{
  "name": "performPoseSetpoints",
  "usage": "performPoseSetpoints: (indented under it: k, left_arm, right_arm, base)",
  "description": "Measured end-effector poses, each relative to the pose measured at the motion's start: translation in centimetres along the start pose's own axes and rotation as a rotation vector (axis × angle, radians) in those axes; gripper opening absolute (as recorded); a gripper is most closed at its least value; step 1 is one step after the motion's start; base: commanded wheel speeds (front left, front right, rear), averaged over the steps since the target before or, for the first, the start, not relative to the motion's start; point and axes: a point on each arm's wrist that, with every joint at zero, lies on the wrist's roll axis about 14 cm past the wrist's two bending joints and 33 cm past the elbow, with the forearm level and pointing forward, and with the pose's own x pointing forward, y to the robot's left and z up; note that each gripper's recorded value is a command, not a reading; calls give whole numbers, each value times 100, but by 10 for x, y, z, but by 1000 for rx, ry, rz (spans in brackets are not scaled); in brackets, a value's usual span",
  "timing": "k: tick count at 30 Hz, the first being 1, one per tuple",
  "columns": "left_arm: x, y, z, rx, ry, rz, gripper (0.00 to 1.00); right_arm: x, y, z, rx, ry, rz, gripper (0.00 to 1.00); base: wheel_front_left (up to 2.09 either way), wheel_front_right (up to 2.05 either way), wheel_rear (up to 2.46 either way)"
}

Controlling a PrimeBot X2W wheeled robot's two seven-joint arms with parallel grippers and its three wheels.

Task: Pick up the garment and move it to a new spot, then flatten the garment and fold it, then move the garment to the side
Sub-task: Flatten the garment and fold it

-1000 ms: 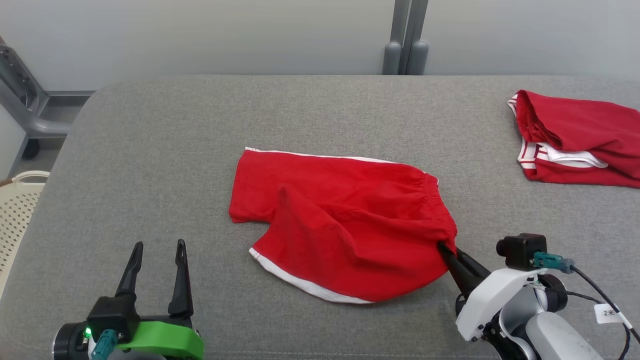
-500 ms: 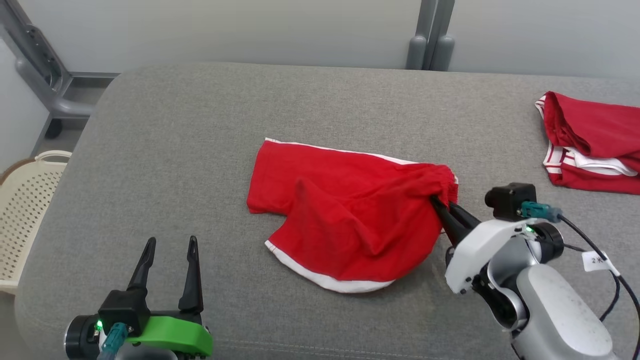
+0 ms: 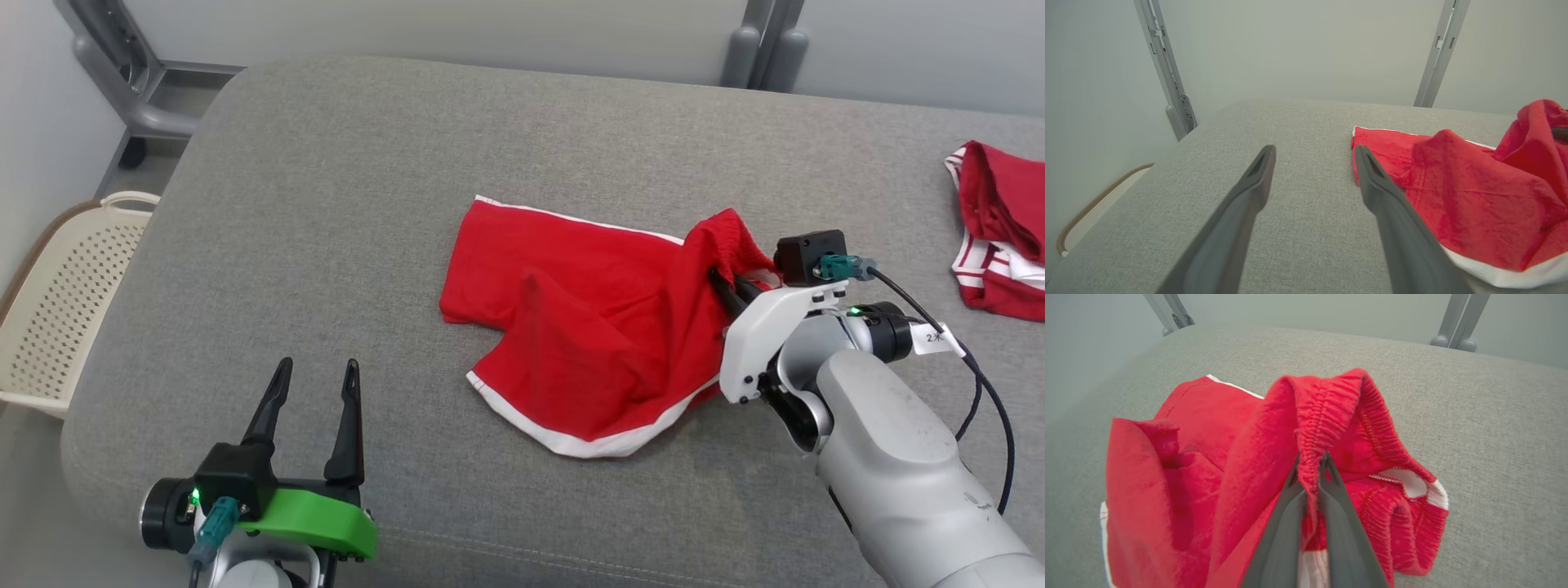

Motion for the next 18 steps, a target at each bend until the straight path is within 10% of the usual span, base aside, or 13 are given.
performPoseSetpoints:
  k: [8, 11, 18]
  left_arm:
    - [-6, 6, -5, -6, 18, 25, 100]
    - [-5, 5, -4, -7, 14, 23, 100]
    - [-3, -2, -1, -12, 4, 2, 100]
  right_arm:
    - [19, 2, -14, -21, 14, 0, 0]
    - [18, 3, -15, -12, 5, -3, 100]
    - [2, -7, -5, 3, -98, -28, 100]
  base:
    - [0, 0, 0]
    - [0, 0, 0]
    - [0, 0, 0]
